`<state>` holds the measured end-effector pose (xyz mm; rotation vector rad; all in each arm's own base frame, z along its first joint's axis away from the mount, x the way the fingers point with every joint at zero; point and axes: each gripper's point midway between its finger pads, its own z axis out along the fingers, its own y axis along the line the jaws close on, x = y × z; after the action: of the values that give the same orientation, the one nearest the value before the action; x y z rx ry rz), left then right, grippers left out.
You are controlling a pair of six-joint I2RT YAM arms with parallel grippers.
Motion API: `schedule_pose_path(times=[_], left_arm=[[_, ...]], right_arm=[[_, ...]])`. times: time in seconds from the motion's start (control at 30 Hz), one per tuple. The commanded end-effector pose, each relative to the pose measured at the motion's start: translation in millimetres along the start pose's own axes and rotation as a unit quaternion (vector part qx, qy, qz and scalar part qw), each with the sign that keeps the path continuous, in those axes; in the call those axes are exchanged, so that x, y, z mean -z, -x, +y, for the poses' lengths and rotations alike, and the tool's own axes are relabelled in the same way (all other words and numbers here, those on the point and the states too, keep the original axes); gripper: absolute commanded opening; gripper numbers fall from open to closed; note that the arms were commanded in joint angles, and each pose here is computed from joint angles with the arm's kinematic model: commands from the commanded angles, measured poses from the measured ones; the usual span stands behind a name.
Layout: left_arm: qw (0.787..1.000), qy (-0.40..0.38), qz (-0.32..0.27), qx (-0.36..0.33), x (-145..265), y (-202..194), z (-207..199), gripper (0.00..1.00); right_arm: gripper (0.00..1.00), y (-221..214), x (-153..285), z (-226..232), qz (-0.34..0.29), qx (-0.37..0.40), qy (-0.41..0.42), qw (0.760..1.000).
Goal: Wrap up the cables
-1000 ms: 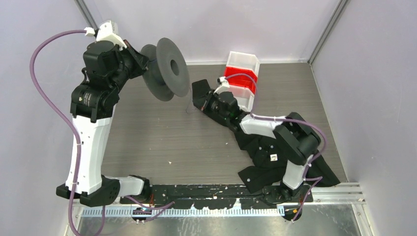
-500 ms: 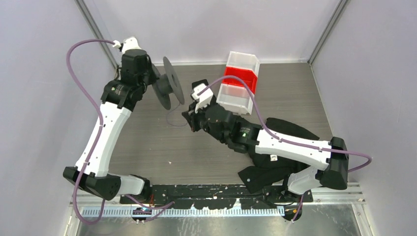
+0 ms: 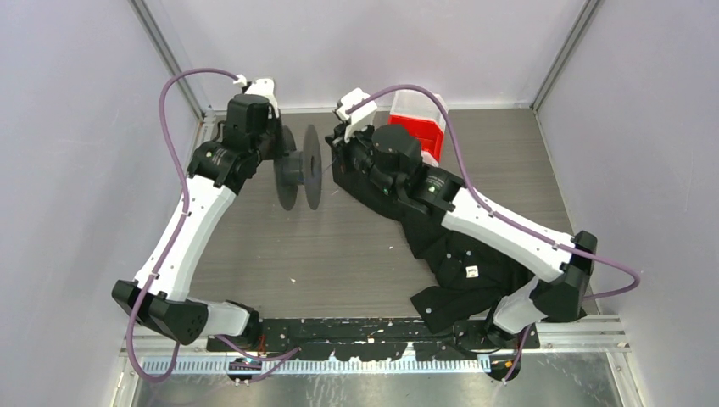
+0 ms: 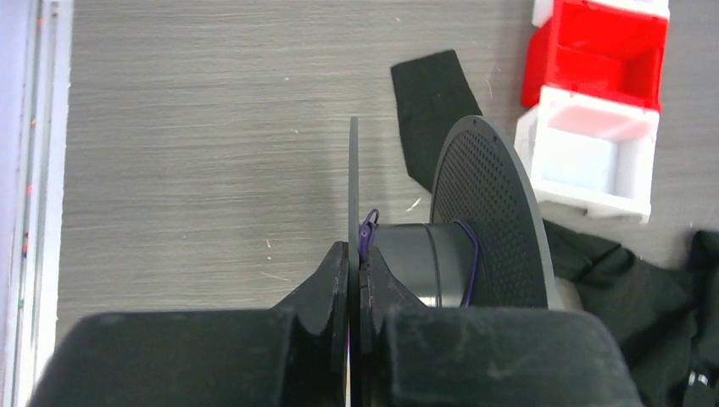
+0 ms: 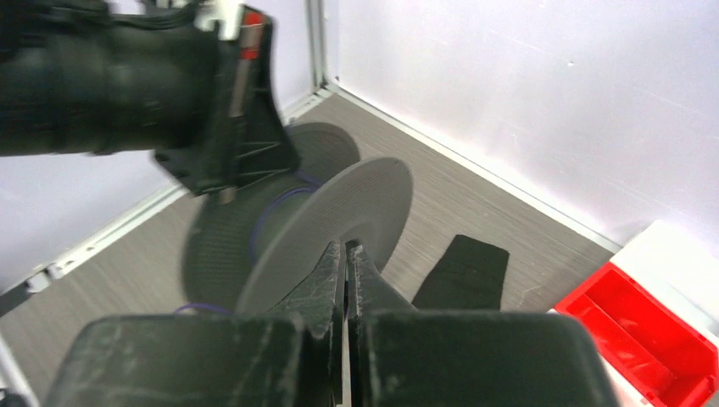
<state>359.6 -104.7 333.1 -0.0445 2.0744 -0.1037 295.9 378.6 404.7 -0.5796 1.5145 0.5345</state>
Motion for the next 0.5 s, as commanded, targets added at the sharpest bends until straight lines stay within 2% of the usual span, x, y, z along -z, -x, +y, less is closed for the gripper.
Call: schedule_pose_path(times=[0.0, 0.23, 0.3, 0.47], left_arm=[[0.995, -0.092, -0.013, -0.039, 23, 8, -24, 0.01], [0.98, -0.181, 0.039, -0.074, 29, -21, -50, 0.01], [0.976, -0.197, 0.041, -0.08, 35, -23, -54, 0.0], [0.971, -0.223, 0.018, -0.082, 53, -9, -59, 0.01]], right_arm=[[0.0, 18, -23, -16, -0.03, -0.007, 0.01, 0.999], [0.0, 6, -57, -61, -0.028, -0.052, -0.03, 0.998], [0.0, 6, -63, -74, -0.037, -0.067, -0.037, 0.996], [0.0, -22, -67, -97, -0.014, -0.077, -0.056, 0.995]])
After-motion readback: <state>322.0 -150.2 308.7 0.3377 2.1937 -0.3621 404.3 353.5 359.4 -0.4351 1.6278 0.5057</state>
